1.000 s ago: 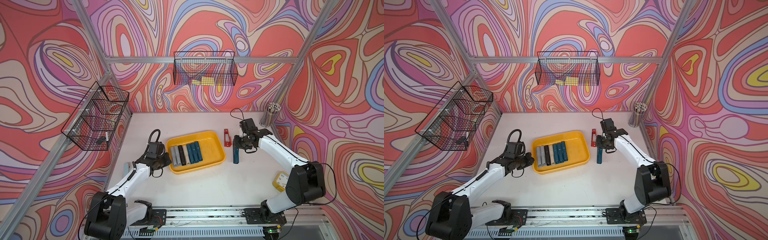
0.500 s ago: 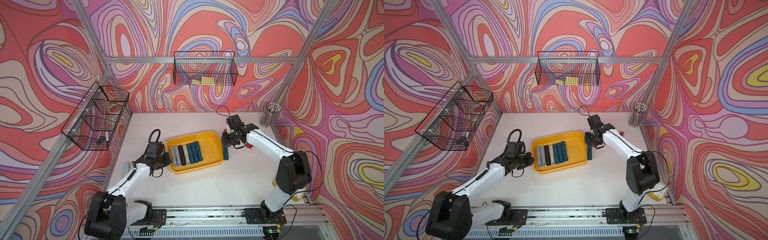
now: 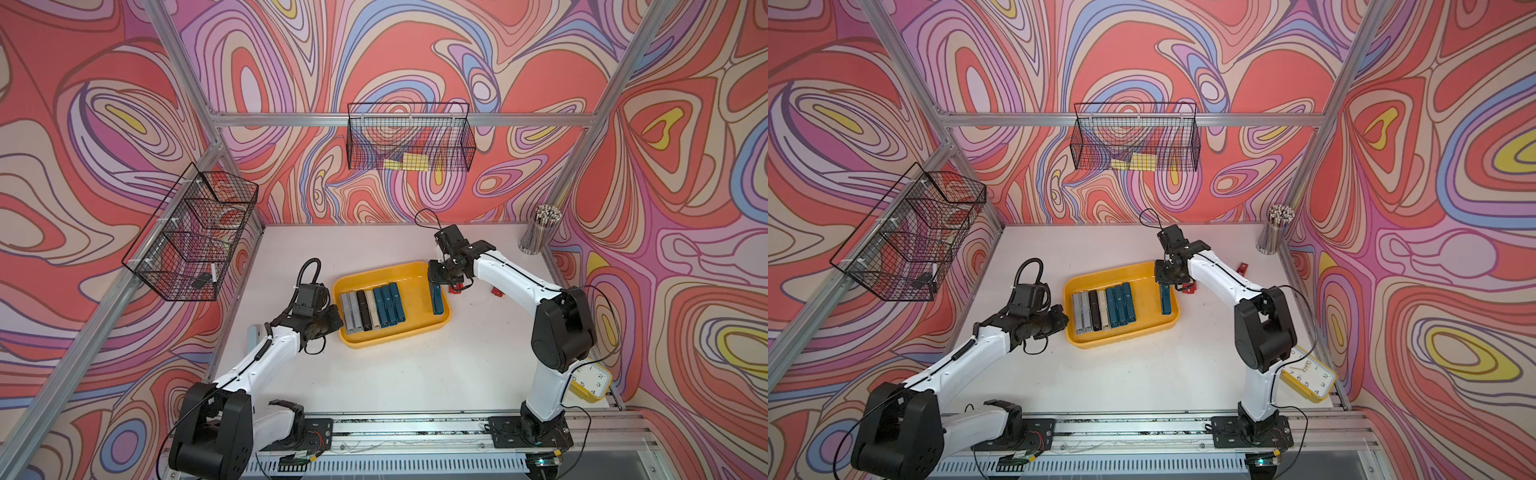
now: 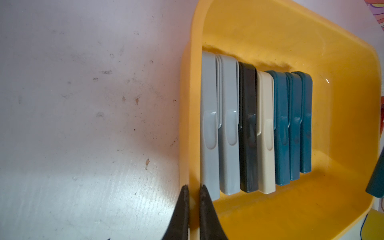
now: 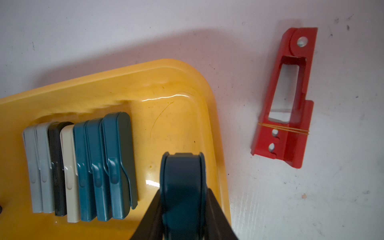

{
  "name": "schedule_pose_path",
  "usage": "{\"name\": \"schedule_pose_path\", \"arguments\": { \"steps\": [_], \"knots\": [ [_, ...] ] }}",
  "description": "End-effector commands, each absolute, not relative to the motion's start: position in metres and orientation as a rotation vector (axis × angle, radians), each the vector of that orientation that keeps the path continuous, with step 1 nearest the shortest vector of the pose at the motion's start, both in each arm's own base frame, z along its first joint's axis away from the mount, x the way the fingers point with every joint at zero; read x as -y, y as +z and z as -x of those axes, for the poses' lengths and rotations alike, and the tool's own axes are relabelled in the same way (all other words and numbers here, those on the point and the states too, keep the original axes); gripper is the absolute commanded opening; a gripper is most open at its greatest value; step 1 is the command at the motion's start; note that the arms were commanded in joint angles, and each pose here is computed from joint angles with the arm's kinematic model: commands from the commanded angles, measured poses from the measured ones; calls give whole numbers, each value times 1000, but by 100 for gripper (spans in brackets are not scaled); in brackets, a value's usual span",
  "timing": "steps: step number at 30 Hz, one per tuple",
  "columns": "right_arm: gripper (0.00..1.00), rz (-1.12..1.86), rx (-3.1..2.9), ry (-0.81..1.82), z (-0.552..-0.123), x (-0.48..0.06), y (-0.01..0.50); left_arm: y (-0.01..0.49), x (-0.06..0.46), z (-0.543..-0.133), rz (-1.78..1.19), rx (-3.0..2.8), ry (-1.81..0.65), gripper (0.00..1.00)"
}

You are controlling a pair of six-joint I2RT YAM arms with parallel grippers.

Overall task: Put the pruning pliers into the storage box
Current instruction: Place the pruning pliers in the storage box.

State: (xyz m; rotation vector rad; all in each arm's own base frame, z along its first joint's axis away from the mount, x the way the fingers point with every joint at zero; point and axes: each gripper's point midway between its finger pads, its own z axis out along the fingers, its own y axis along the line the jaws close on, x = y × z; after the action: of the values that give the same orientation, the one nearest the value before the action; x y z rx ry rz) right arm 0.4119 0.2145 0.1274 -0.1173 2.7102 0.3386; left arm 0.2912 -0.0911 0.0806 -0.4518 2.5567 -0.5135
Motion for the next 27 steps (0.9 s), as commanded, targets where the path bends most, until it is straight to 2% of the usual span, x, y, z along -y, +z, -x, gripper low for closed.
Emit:
{"name": "schedule_pose_path", "arguments": {
  "steps": [1,27],
  "knots": [
    [23,139,-2708,339,-415,-224,129,82,95,-289,424,-2563,-527,3],
    [22,231,-2760,356,-427,-276,80,76,94,-286,432,-2570,-523,3]
  ]
}}
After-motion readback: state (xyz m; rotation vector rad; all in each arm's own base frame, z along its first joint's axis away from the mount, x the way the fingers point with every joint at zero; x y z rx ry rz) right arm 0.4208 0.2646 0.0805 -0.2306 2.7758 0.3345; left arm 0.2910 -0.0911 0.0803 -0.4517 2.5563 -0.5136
